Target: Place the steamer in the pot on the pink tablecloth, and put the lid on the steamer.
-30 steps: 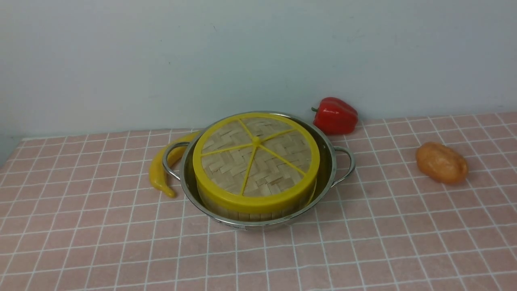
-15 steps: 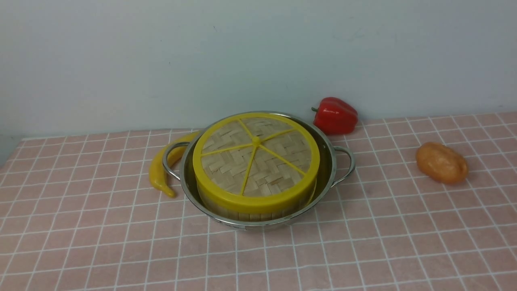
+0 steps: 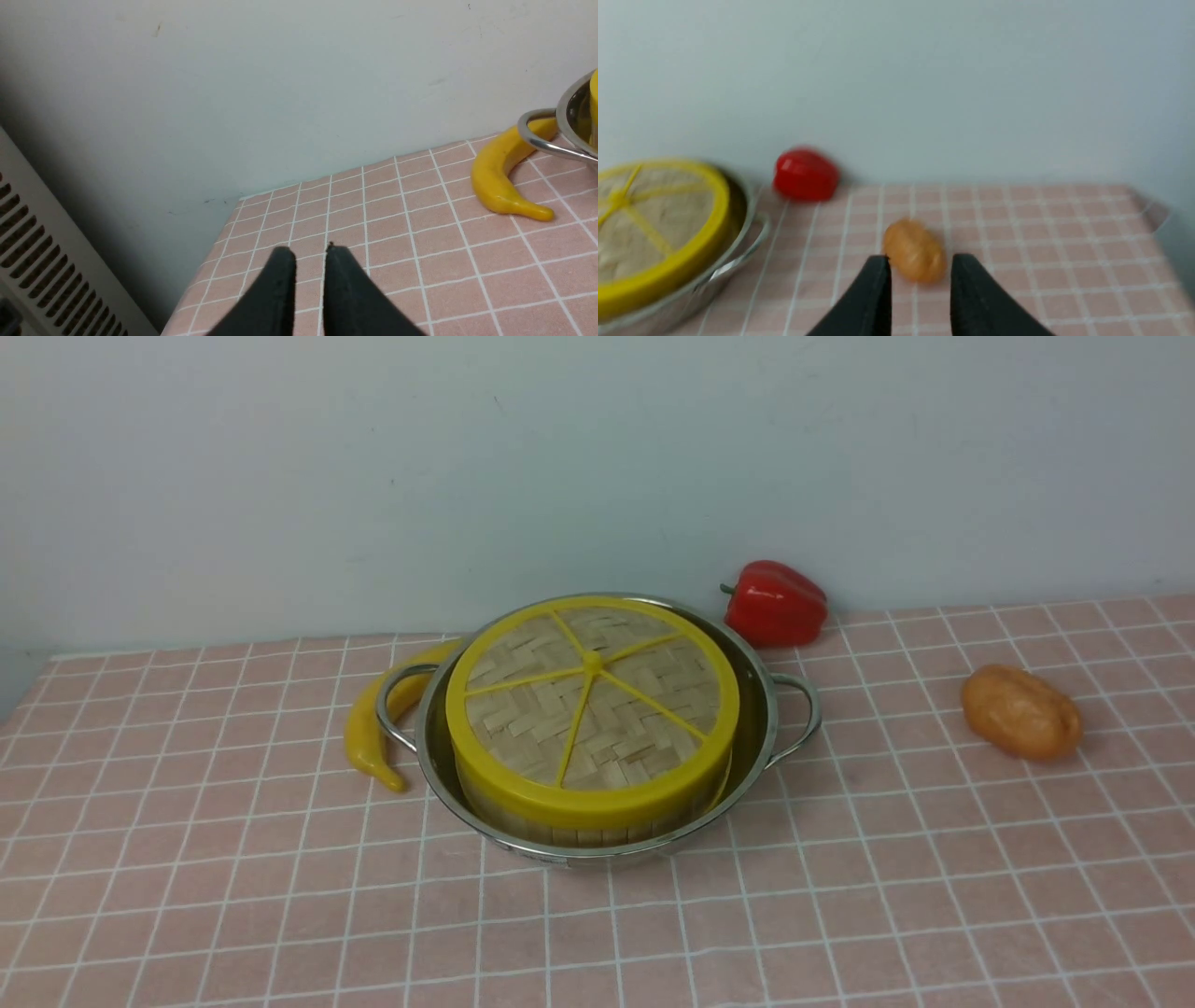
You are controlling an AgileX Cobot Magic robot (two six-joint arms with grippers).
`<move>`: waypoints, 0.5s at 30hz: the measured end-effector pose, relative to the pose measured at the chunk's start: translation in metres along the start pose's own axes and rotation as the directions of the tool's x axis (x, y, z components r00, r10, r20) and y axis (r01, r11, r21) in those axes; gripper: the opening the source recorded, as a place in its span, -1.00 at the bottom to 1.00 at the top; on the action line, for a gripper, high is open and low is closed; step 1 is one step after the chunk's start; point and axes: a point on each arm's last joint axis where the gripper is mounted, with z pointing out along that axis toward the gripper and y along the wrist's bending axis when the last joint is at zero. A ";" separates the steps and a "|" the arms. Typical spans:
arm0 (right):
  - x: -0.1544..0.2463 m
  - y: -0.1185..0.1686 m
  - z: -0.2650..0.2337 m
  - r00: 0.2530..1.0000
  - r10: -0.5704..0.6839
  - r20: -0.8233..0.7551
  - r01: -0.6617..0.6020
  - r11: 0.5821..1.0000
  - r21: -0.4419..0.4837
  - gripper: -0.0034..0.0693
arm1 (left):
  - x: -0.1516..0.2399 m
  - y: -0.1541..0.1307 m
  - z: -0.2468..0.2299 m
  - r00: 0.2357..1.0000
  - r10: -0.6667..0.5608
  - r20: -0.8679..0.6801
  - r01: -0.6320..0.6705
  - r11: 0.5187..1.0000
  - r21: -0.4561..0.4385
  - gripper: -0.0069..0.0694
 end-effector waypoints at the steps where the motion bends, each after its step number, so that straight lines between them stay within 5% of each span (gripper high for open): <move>1: 0.007 -0.002 -0.004 0.998 -0.008 0.054 0.006 1.000 0.022 -0.32 | 0.000 0.000 0.000 1.000 0.000 0.000 0.000 1.000 0.000 -0.57; 15: 0.121 -0.011 0.036 0.991 -0.039 0.127 0.039 0.999 -0.001 -0.25 | 0.000 0.000 0.000 1.000 0.000 0.001 0.000 1.000 -0.001 -0.52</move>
